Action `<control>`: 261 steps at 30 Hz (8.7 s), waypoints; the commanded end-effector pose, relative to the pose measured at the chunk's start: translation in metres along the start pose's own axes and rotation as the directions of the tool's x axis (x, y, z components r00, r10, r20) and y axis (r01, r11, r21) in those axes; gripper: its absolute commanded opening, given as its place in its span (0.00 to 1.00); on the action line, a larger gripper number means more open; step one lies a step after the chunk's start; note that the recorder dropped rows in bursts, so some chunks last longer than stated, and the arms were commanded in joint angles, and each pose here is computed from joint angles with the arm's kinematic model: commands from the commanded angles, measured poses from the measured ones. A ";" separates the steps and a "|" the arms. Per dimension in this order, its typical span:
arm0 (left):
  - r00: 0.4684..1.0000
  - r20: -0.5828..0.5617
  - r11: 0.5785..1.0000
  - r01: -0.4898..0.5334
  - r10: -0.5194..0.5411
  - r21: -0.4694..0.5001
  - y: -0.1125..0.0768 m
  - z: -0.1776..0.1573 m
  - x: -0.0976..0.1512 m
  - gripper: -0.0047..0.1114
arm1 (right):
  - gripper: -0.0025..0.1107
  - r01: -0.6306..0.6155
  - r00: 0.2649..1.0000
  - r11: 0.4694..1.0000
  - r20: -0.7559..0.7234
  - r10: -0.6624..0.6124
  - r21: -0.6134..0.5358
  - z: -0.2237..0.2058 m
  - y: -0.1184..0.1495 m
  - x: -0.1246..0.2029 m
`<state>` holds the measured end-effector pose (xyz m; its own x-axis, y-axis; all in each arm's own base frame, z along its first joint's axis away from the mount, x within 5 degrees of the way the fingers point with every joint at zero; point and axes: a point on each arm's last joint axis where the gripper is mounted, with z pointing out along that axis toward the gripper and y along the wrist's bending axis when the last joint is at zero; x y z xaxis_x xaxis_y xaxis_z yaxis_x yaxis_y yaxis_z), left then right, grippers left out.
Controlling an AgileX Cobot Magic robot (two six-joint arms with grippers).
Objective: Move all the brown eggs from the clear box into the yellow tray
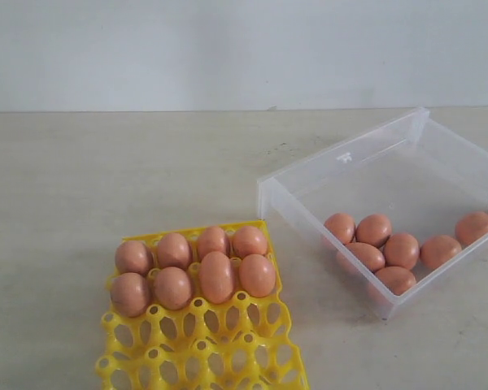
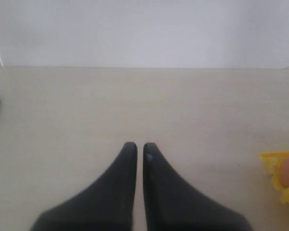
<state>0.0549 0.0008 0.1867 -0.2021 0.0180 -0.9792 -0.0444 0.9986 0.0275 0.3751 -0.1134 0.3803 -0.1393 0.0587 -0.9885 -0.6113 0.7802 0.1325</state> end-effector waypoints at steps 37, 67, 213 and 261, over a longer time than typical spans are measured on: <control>1.000 0.011 1.000 -0.002 0.002 -0.003 0.000 0.000 -0.001 0.08 | 0.02 -0.118 0.955 0.092 0.088 0.282 0.989 -0.064 -0.040 0.121; 1.000 0.011 1.000 -0.002 0.002 -0.003 0.000 0.000 -0.001 0.08 | 0.02 0.055 0.964 0.998 -0.260 -0.050 0.013 -0.006 0.078 0.086; 1.000 0.011 1.000 -0.002 0.002 -0.003 0.000 0.000 -0.001 0.08 | 0.50 -0.243 0.231 0.879 -0.856 0.463 0.410 0.076 0.059 0.209; 1.000 0.011 1.000 -0.002 0.002 -0.003 0.000 0.000 -0.001 0.08 | 0.03 -0.333 0.126 0.632 -0.632 0.765 0.699 0.111 0.062 0.260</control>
<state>0.0549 0.0008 0.1867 -0.2021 0.0180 -0.9792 -0.0444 0.9986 0.0275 0.3862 0.0201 0.1296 -0.9730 0.2286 0.0325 0.2243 0.9017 0.3695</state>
